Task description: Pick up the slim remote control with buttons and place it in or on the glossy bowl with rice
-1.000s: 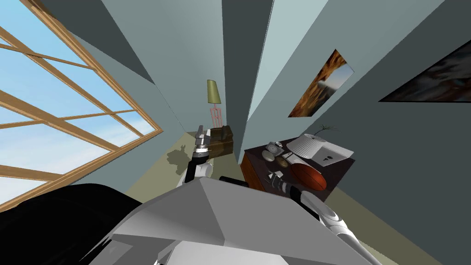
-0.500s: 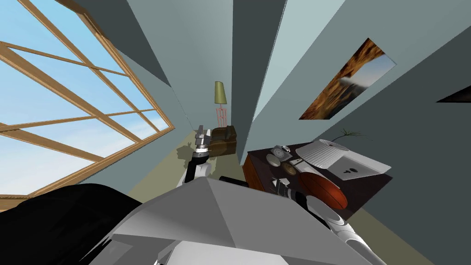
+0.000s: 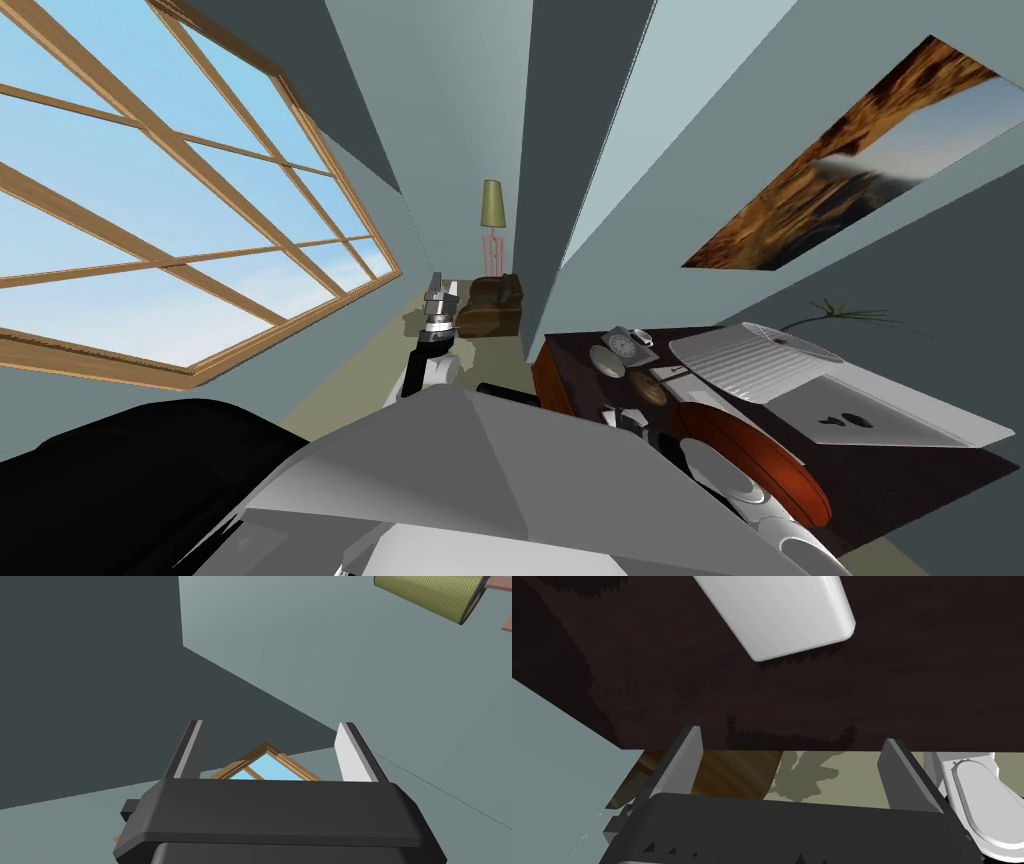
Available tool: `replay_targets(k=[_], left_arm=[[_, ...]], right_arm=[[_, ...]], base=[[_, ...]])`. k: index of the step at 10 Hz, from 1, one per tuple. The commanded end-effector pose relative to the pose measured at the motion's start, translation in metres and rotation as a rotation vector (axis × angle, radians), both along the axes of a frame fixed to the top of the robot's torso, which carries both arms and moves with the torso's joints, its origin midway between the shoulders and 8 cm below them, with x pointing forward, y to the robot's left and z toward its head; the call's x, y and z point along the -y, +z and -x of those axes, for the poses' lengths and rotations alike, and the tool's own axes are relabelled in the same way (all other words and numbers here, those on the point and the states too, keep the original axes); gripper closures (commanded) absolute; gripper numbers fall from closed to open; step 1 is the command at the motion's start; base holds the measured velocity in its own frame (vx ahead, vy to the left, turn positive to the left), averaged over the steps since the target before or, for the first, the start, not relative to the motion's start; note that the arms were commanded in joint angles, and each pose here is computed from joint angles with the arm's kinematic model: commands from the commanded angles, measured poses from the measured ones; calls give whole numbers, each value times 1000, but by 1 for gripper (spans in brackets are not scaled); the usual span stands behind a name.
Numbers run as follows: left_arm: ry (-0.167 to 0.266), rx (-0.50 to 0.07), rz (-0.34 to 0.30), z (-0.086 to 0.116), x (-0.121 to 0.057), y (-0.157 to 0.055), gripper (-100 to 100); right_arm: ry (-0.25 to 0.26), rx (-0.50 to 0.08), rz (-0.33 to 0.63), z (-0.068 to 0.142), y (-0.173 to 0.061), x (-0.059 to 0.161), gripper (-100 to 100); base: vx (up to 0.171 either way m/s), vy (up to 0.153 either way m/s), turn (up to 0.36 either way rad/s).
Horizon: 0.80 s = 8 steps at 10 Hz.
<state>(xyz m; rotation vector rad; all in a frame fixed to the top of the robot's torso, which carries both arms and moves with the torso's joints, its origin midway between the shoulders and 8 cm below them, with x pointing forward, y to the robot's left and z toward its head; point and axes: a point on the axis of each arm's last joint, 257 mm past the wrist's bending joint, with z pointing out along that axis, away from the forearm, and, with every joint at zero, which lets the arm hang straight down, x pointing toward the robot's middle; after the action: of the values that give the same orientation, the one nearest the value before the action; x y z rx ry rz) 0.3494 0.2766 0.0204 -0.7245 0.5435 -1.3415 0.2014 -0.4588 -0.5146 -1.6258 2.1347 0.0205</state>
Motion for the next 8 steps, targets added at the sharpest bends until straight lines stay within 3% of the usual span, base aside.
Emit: replay_targets(k=[1, 2, 8], left_arm=[[0, 0, 0, 0, 0, 0, 0], [0, 0, 0, 0, 0, 0, 0], [0, 0, 0, 0, 0, 0, 0]], right_arm=[[51, -47, 70, 19, -9, 21, -100], [52, -47, 70, 20, -9, 21, -100], [256, -244, 293, 106, -23, 100, -100]], base=[[31, -24, 178], [24, -22, 98], [52, -43, 213]])
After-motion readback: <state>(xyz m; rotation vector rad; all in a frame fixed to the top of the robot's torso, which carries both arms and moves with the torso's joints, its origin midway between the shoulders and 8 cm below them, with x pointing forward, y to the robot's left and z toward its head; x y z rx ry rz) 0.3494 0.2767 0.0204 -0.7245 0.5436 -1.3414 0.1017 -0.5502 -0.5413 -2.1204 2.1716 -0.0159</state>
